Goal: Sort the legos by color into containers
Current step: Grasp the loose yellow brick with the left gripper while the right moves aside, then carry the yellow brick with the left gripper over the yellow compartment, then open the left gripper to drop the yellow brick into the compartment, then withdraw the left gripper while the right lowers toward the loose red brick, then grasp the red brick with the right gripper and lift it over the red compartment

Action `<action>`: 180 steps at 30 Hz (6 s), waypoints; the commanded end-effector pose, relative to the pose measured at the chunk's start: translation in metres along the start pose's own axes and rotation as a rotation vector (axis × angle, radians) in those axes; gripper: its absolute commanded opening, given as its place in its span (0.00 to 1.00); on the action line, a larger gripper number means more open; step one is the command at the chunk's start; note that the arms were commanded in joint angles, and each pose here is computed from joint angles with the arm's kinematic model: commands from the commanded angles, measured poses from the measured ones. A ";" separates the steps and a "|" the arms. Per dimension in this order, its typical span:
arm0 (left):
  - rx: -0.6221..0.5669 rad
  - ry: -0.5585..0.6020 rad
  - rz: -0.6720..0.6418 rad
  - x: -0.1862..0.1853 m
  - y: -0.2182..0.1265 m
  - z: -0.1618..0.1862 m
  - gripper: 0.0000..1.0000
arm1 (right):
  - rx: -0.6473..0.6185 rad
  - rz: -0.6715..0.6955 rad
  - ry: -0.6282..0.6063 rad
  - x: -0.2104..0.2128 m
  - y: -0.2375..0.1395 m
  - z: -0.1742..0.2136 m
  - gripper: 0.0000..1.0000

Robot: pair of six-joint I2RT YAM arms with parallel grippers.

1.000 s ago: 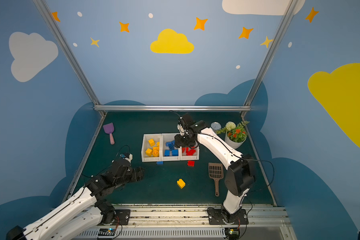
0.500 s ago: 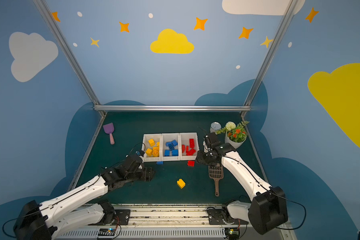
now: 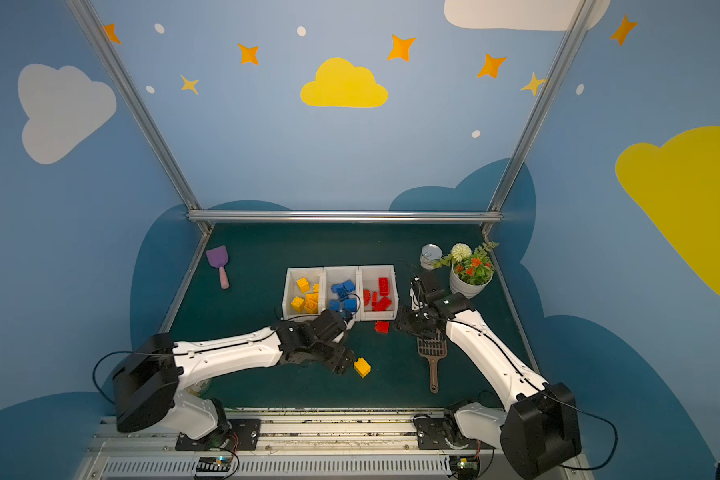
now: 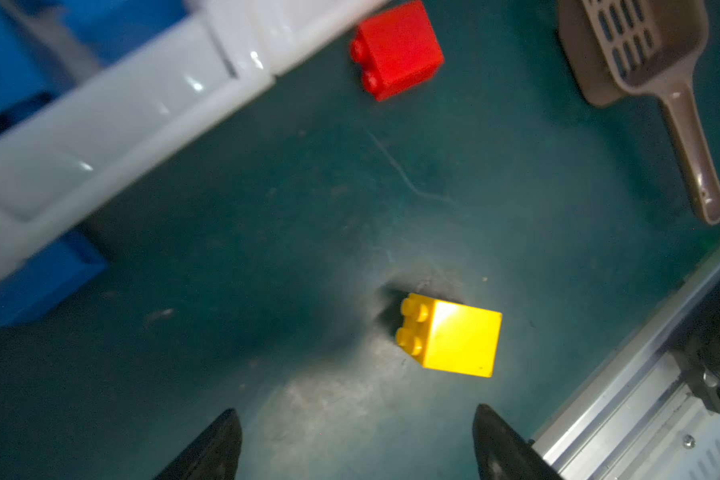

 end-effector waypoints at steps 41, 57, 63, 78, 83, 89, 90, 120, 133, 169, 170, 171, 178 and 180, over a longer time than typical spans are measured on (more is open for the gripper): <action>0.234 0.113 -0.006 -0.035 0.065 -0.008 0.41 | -0.015 -0.002 0.036 -0.015 -0.008 0.011 0.60; 0.092 0.046 -0.036 -0.006 0.012 -0.033 0.38 | -0.023 -0.004 0.045 -0.020 -0.010 0.017 0.60; -0.054 -0.071 -0.128 0.049 -0.040 -0.057 0.38 | -0.026 -0.006 0.042 -0.019 -0.010 0.015 0.60; -0.127 -0.335 -0.312 0.206 -0.080 -0.064 0.40 | -0.031 -0.027 0.049 -0.016 -0.012 0.014 0.59; -0.119 -0.357 -0.291 0.220 -0.072 -0.068 0.41 | -0.031 -0.023 0.054 -0.018 -0.013 0.016 0.59; -0.115 -0.369 -0.286 0.223 -0.067 -0.069 0.53 | -0.032 -0.024 0.058 -0.020 -0.014 0.018 0.59; -0.117 -0.372 -0.288 0.224 -0.067 -0.069 0.57 | -0.031 -0.024 0.057 -0.020 -0.014 0.018 0.59; -0.267 -0.512 -0.304 0.188 -0.128 0.005 0.73 | -0.003 0.088 -0.011 0.003 0.027 0.013 0.60; -0.362 -0.610 -0.318 0.169 -0.138 0.056 0.75 | -0.044 0.143 -0.042 0.030 0.073 0.003 0.62; -0.385 -0.686 -0.273 0.154 -0.131 0.092 0.76 | -0.036 0.308 -0.087 0.042 0.135 -0.006 0.42; -0.387 -0.686 -0.273 0.154 -0.131 0.092 0.76 | -0.035 0.305 -0.088 0.042 0.135 -0.005 0.41; -0.385 -0.686 -0.272 0.154 -0.131 0.092 0.76 | -0.035 0.303 -0.088 0.042 0.134 -0.005 0.40; -0.387 -0.688 -0.276 0.154 -0.131 0.093 0.76 | -0.001 0.295 -0.090 0.036 0.127 0.012 0.39; -0.385 -0.690 -0.276 0.154 -0.130 0.094 0.76 | 0.009 0.292 -0.091 0.032 0.123 0.022 0.39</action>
Point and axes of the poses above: each gripper's point midway between its finger pads, its own y axis out along the fingers, its own x axis along the line the jaws close on, z = x × y, the point moved 7 cm from there along -y, back along the fingers, and after that the axes turned 10 degrees about y, right-handed, at the moved point
